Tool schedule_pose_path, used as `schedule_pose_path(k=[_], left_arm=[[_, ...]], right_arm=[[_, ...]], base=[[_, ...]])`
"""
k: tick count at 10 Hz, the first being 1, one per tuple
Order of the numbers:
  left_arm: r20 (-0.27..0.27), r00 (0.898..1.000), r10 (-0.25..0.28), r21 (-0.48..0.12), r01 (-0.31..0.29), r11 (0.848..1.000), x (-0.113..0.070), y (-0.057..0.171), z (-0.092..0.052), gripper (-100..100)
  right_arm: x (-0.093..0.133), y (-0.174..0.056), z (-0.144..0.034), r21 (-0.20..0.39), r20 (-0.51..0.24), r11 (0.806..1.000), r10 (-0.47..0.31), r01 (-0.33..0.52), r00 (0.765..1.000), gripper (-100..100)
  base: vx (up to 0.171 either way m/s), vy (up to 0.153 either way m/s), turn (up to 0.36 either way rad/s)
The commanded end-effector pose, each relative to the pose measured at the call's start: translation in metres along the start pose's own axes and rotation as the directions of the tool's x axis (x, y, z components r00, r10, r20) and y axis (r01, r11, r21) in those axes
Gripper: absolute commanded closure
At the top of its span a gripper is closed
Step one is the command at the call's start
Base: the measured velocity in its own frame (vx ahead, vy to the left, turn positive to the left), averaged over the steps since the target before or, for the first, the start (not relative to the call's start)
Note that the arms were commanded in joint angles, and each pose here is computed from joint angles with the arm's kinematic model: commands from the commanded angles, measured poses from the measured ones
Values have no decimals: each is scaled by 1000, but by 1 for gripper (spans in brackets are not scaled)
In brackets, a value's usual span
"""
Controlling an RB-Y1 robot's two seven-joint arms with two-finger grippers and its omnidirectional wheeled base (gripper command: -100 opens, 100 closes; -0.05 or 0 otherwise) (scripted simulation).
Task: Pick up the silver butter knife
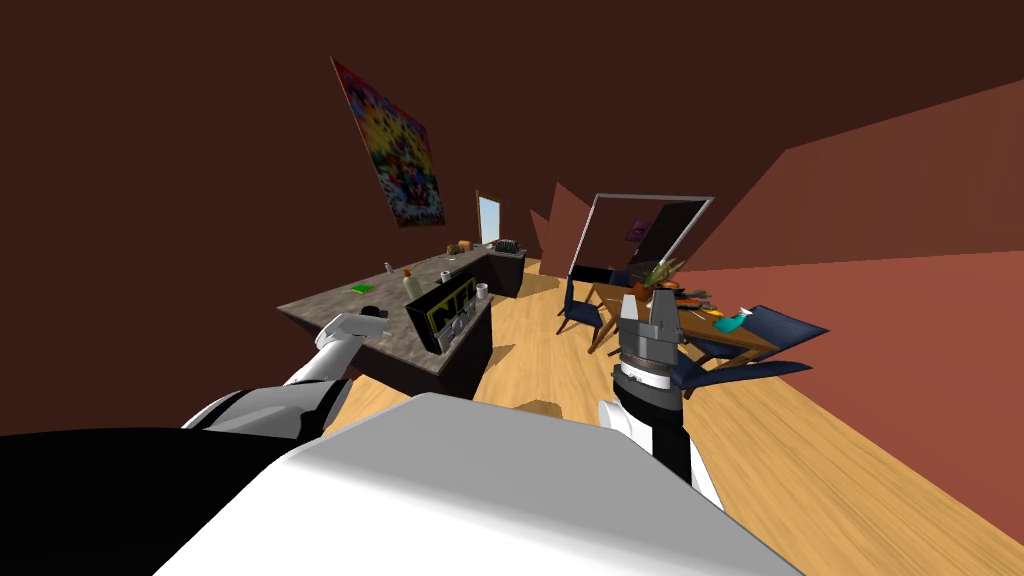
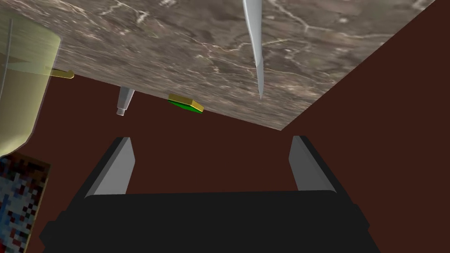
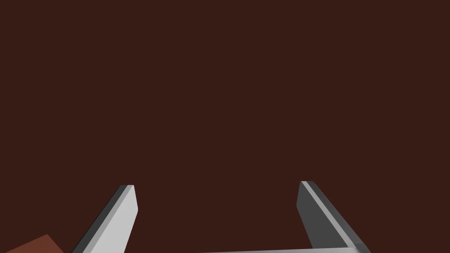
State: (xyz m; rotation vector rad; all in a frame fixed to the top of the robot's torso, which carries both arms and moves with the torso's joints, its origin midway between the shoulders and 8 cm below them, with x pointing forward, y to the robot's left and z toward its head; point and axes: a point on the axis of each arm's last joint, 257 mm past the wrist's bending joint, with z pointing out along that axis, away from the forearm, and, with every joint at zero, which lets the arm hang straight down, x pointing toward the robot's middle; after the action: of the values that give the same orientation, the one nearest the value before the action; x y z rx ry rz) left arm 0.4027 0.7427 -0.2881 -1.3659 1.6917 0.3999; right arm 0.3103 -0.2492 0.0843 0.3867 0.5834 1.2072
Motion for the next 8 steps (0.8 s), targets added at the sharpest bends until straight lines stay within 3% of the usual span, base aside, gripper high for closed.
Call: schedule_pose_path(k=[1, 3, 4, 6, 8], left_arm=[[-14, 1000, 9, -36, -9, 999, 2, 12, 1, -100], [-57, 998, 30, -134, -37, 990, 5, 47, 6, -100], [-61, 998, 29, -141, -38, 989, 6, 49, 6, -100], [-108, 993, 41, -223, -64, 973, 11, 80, 6, -100], [-129, 991, 44, -255, -76, 964, 14, 92, 6, -100]], right_arm=[[0, 0, 0, 0, 0, 1000, 0, 0, 1000, 0], [0, 0, 0, 0, 0, 1000, 0, 0, 1000, 0], [0, 0, 0, 0, 0, 1000, 0, 0, 1000, 0], [0, 0, 0, 0, 0, 1000, 0, 0, 1000, 0], [0, 0, 0, 0, 0, 1000, 0, 0, 1000, 0]], base=[[77, -15, 4], [115, -17, 9], [114, -18, 7], [101, 0, 7], [70, -9, 5]])
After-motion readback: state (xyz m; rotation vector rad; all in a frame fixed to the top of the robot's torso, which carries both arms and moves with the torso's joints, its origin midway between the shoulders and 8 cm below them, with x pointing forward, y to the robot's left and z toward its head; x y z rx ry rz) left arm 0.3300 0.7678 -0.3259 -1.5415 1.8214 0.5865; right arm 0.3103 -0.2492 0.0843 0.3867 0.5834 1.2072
